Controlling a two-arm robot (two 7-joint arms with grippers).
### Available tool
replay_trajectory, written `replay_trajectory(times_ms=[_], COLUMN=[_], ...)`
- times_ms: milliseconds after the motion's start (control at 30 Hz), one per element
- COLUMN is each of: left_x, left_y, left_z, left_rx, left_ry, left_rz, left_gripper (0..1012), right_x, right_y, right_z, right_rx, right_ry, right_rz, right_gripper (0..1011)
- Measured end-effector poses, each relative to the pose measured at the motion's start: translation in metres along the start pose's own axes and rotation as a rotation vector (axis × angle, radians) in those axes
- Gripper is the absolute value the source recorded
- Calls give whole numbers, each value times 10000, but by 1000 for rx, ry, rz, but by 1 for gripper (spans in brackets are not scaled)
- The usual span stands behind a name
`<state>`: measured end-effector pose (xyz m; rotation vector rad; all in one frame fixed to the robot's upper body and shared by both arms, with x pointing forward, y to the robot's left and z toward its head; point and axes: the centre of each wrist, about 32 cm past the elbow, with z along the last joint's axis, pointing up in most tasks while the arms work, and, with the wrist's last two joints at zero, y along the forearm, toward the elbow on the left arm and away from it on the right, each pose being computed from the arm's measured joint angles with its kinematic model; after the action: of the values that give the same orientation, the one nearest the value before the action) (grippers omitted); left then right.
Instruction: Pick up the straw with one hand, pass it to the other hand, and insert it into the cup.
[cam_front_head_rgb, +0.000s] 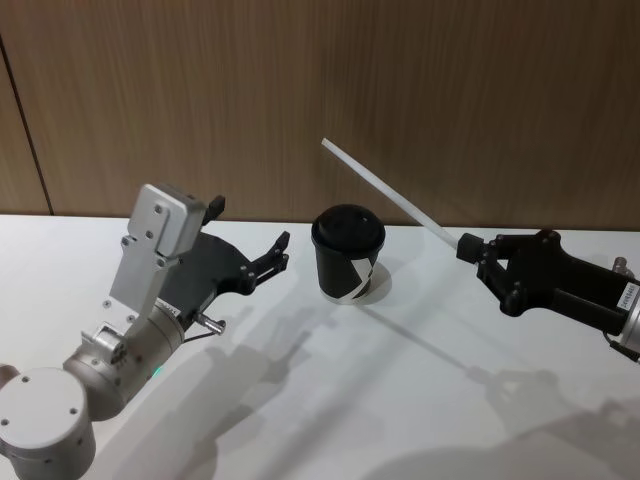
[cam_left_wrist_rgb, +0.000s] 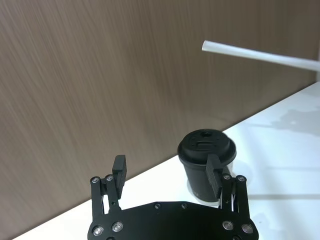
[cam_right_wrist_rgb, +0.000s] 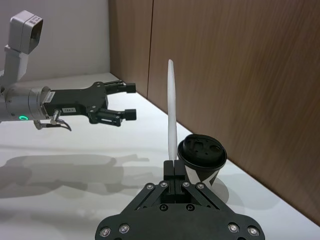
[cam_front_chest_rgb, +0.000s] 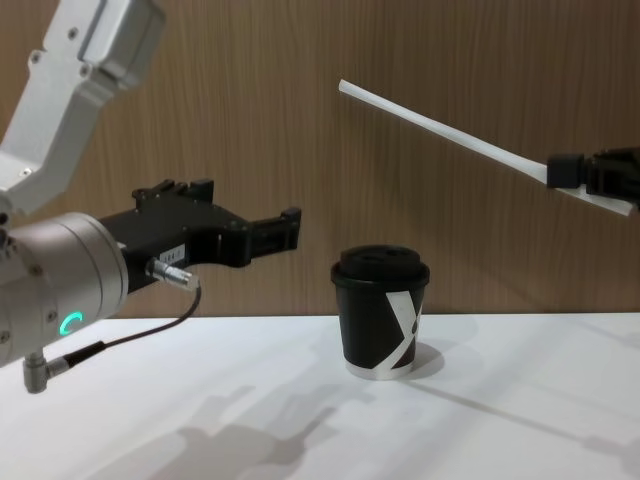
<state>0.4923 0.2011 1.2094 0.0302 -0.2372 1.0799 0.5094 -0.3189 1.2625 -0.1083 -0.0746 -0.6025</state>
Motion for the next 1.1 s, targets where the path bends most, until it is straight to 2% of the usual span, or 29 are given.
replay_trajectory(times_ms=[67,167,267,367,467,500,600,733,767,867,900,1000,1100], left_x=[8,26,47,60,82,82,101,118,127,138,143,150,159], left_y=[1,4,5,4,3,3,-2,-6,-10,-19,-27,-40,-65], left_z=[9,31,59,77,102,102,125,144,152,166,176,186,195], left_rx=[-4,-12,-20,-25,-35,-35,-48,-58,-63,-73,-80,-88,-95], left_ry=[13,47,93,125,183,183,240,292,317,365,394,432,492], left_rz=[-8,-23,-47,-61,-83,-83,-102,-118,-126,-142,-152,-164,-184], left_gripper=[1000,1000,1000,1000,1000,1000,1000,1000,1000,1000,1000,1000,1000], right_x=[-1,-2,-2,-3,-3,-3,-4,-4,-4,-4,-4,-4,-4], right_y=[1,3,4,5,6,6,7,8,8,8,9,8,9], right_z=[0,1,3,4,5,5,6,6,6,6,6,6,6], right_rx=[0,0,0,0,1,1,1,1,1,1,1,1,1], right_ry=[0,0,0,0,0,0,0,1,1,1,1,1,1], right_rz=[1,1,2,3,4,4,5,5,5,5,5,5,5], right_gripper=[5,5,5,5,5,5,5,5,5,5,5,5,5])
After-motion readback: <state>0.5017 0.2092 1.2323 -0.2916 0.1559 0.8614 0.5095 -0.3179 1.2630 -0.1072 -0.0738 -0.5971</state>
